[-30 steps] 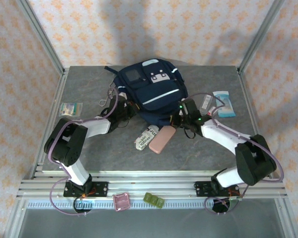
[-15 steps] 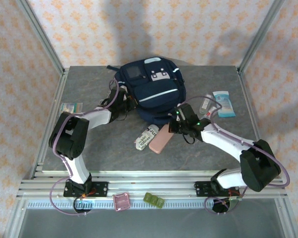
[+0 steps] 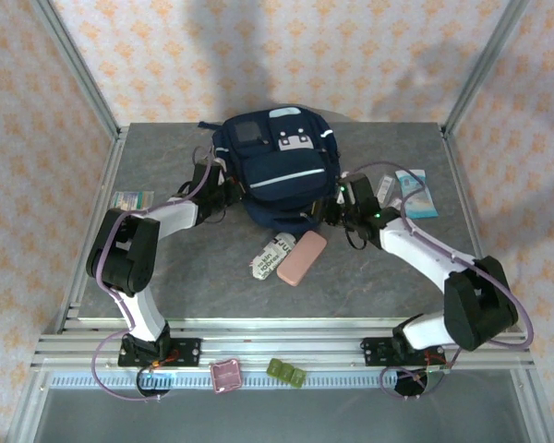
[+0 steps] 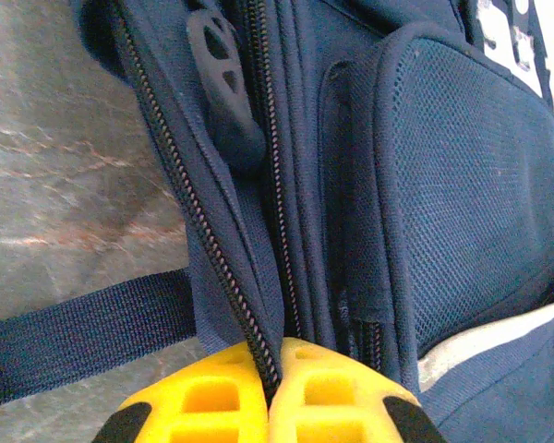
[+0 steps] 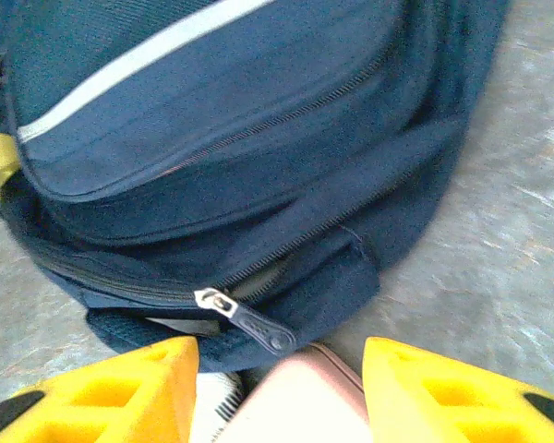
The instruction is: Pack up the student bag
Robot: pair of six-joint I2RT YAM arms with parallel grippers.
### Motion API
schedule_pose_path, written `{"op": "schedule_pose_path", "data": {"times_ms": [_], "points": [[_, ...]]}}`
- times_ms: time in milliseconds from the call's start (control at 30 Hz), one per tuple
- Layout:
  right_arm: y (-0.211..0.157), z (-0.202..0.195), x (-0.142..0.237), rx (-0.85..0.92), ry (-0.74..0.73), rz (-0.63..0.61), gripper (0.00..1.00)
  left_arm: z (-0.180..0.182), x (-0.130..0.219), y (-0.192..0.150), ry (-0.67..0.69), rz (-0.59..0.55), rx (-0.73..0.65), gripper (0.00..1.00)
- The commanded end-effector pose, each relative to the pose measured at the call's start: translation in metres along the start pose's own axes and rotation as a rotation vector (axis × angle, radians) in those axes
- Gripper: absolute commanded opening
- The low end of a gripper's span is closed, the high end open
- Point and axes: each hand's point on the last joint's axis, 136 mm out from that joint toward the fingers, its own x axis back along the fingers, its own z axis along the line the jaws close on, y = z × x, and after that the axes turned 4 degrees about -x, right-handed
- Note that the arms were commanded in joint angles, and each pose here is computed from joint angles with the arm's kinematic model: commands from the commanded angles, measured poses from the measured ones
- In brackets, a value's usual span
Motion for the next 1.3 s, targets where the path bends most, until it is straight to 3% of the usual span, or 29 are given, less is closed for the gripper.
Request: {"op": "schedule_pose_path", "data": {"times_ms": [0, 467, 533, 600, 667, 733, 800, 900, 967, 1033, 1133, 1200, 1267], "points": [[0.001, 0.016, -0.014, 0.067, 0.070, 0.039, 0.50, -0.016, 0.020, 0.036, -0.038, -0.099, -0.050, 0.00], [-0.022, 0.031, -0.064, 0.181, 0.143, 0.155, 0.51, -0.021, 0.019, 0.041, -0.051, -0.094, -0.051, 0.00], [-0.023, 0.032, -0.071, 0.182, 0.144, 0.168, 0.42, -0.021, 0.018, 0.039, -0.055, -0.090, -0.045, 0.00], [-0.025, 0.035, -0.075, 0.185, 0.154, 0.186, 0.26, -0.020, 0.016, 0.039, -0.059, -0.085, -0.038, 0.00], [-0.028, 0.038, -0.076, 0.191, 0.155, 0.194, 0.16, -0.021, 0.016, 0.038, -0.064, -0.084, -0.034, 0.00], [-0.033, 0.042, -0.075, 0.208, 0.153, 0.211, 0.11, -0.021, 0.016, 0.039, -0.065, -0.086, -0.035, 0.00], [-0.040, 0.044, -0.075, 0.222, 0.139, 0.223, 0.11, -0.021, 0.016, 0.038, -0.062, -0.083, -0.036, 0.00], [-0.045, 0.042, -0.073, 0.220, 0.128, 0.225, 0.30, -0.022, 0.015, 0.040, -0.063, -0.085, -0.037, 0.00], [-0.046, 0.040, -0.073, 0.220, 0.121, 0.220, 0.32, -0.022, 0.014, 0.040, -0.065, -0.083, -0.035, 0.00], [-0.047, 0.038, -0.075, 0.217, 0.108, 0.225, 0.32, -0.023, 0.014, 0.040, -0.067, -0.083, -0.034, 0.00], [-0.045, 0.033, -0.078, 0.208, 0.081, 0.212, 0.25, -0.023, 0.014, 0.040, -0.070, -0.080, -0.031, 0.00], [-0.045, 0.032, -0.081, 0.202, 0.071, 0.212, 0.15, -0.023, 0.014, 0.039, -0.070, -0.079, -0.031, 0.00], [-0.047, 0.031, -0.084, 0.204, 0.066, 0.228, 0.14, -0.022, 0.014, 0.038, -0.067, -0.078, -0.030, 0.00]]}}
